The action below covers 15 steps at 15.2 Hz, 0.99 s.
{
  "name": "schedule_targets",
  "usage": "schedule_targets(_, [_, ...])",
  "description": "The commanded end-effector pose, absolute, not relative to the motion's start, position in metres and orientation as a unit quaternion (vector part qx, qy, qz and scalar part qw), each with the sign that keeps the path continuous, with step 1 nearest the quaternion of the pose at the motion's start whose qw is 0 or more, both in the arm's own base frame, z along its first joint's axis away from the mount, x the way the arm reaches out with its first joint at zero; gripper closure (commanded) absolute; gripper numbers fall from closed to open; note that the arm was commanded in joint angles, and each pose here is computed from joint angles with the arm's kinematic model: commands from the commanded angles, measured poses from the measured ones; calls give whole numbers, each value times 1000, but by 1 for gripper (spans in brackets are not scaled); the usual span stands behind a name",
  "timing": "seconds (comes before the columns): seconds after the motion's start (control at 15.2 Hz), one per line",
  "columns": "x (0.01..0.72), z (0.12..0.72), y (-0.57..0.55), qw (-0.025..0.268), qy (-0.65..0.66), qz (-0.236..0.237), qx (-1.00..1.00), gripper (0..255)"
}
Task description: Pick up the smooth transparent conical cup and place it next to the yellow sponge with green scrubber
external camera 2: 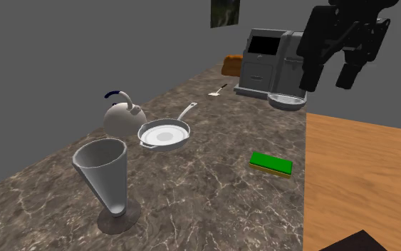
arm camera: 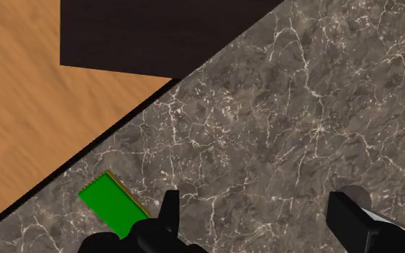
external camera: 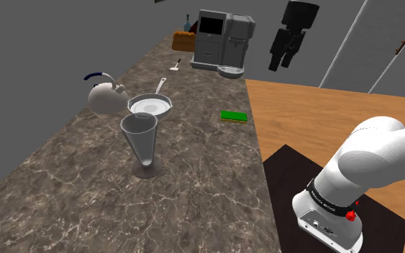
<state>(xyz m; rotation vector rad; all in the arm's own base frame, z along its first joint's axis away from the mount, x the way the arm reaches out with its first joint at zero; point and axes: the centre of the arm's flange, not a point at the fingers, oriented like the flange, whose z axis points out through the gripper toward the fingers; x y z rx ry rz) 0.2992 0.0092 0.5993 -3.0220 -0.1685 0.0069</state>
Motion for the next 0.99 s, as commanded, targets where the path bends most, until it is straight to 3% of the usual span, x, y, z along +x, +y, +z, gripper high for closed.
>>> schedule_targets(0.0, [299,599,9,57,-56,2,-997,0])
schedule_targets(0.92, [375,524,153,75,-14,-2,-997,0])
